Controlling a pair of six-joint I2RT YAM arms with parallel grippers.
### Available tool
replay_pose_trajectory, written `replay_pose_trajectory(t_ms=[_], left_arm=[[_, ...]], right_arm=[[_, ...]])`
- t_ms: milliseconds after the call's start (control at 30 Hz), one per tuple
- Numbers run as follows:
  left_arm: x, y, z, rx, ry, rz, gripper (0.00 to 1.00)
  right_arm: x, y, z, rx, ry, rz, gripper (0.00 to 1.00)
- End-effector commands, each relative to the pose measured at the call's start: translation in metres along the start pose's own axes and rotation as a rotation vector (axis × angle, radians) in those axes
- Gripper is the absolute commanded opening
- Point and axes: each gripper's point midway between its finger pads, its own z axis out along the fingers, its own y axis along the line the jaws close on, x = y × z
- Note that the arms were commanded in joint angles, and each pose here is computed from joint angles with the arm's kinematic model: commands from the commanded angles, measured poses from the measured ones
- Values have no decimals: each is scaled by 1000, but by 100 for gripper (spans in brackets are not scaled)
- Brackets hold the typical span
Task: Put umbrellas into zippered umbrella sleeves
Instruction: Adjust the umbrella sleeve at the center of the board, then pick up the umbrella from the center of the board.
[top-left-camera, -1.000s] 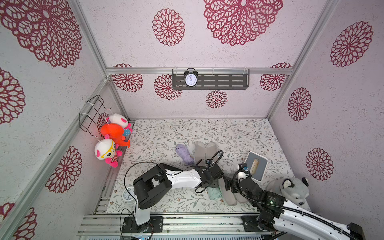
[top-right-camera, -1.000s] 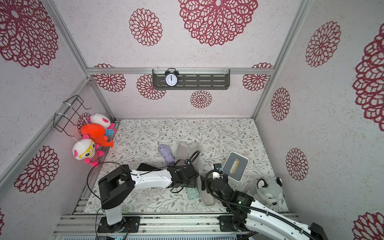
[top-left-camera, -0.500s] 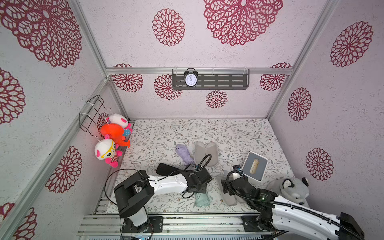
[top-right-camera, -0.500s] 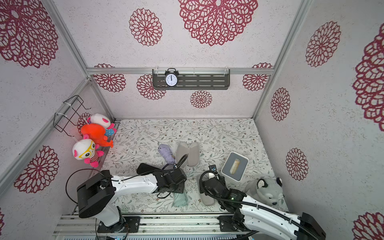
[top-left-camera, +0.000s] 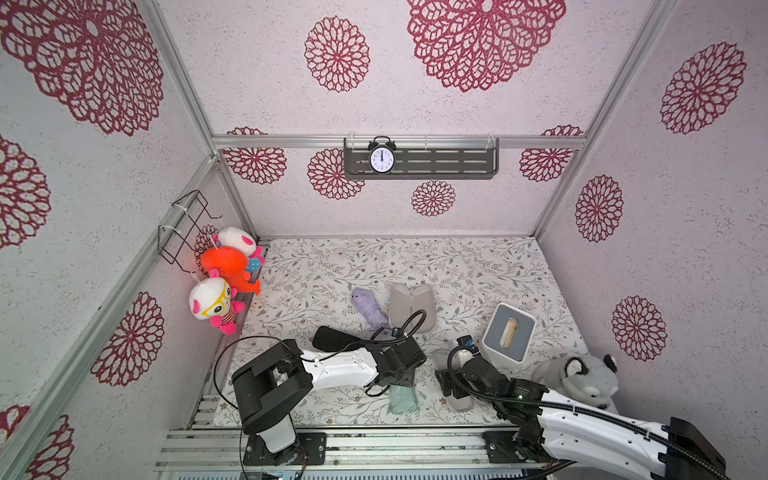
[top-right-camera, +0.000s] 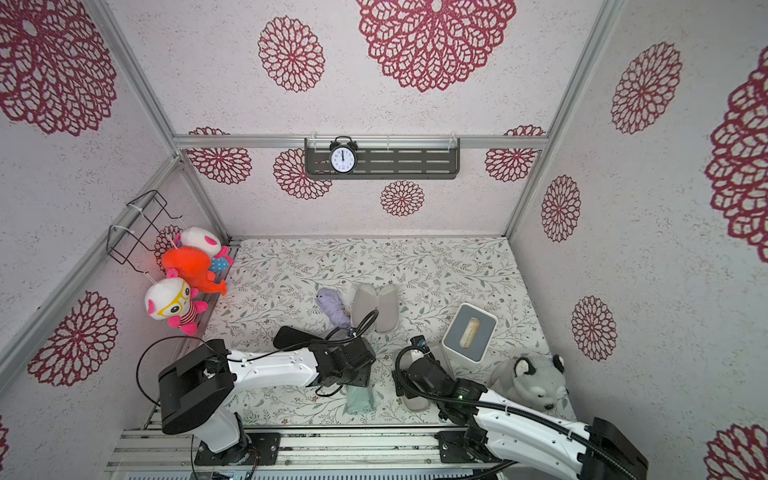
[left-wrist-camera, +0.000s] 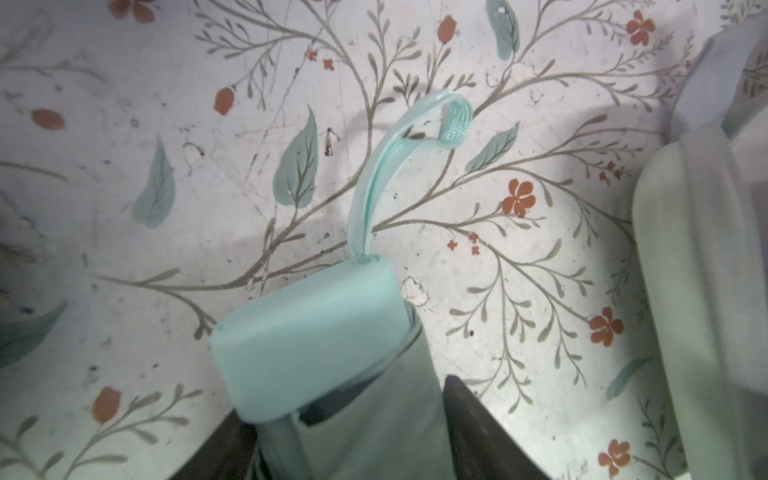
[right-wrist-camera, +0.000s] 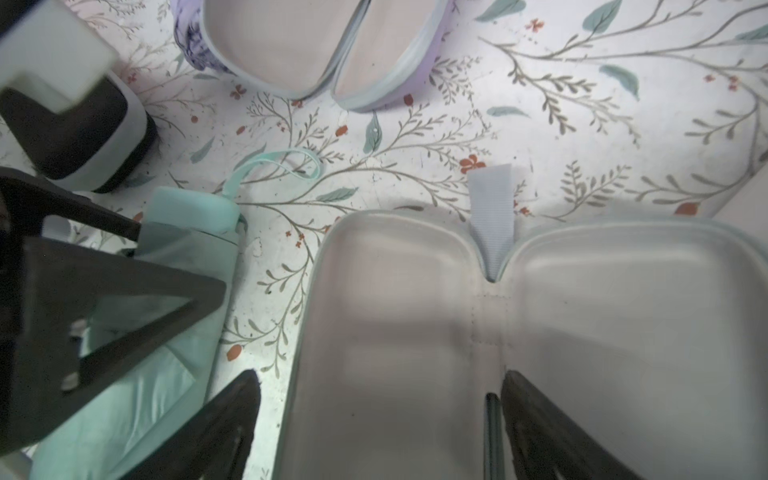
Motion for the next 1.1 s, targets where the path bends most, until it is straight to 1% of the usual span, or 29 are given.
replay_pose_trajectory(t_ms=[0, 67, 133, 200, 233, 400, 500, 567, 600, 667, 700, 833, 867, 933, 967, 1000, 1067], left_arm=[[42, 28, 23, -28, 161, -1, 55], [41, 25, 24, 31, 157, -21, 49], [36, 31, 20, -7, 130, -10, 48], [34, 33, 16, -10, 120, -7, 45], [33, 33, 15, -5, 116, -11, 43], [30, 40, 9, -33, 101, -14, 42], [21, 42, -4, -45, 67, -12, 40], [12, 39, -18, -38, 33, -12, 36], [7, 36, -26, -31, 8, -12, 36], [-3, 27, -42, -5, -39, -15, 36], [-8, 18, -49, 18, -62, -13, 35], [-27, -28, -68, 124, -130, 9, 32], [-33, -39, -72, 138, -151, 11, 31], [-42, -59, -79, 153, -171, 35, 31], [-46, -67, -82, 158, -182, 42, 31], [-50, -75, -83, 166, -191, 46, 32], [-54, -90, -81, 202, -197, 40, 32]], right_arm=[[-13, 23, 4, -99, -35, 50, 92], [-15, 38, 9, -166, -32, 60, 92], [-19, 51, 12, -226, -51, 75, 92], [-26, 60, 15, -265, -74, 96, 93], [-30, 64, 17, -275, -87, 104, 94], [-53, 79, 17, -310, -158, 116, 96], [-70, 88, 9, -311, -175, 85, 99], [-79, 106, -1, -399, -178, 69, 99], [-82, 107, -4, -397, -173, 57, 99], [-87, 95, -11, -323, -184, 41, 99], [-90, 81, -17, -260, -213, 49, 99], [-95, 27, -44, -57, -299, 81, 99], [-94, 13, -47, -3, -292, 83, 99], [-87, -19, -48, 139, -241, 96, 99], [-81, -30, -46, 187, -211, 97, 97], [-77, -38, -44, 220, -190, 96, 97], [-72, -45, -41, 231, -172, 113, 97]])
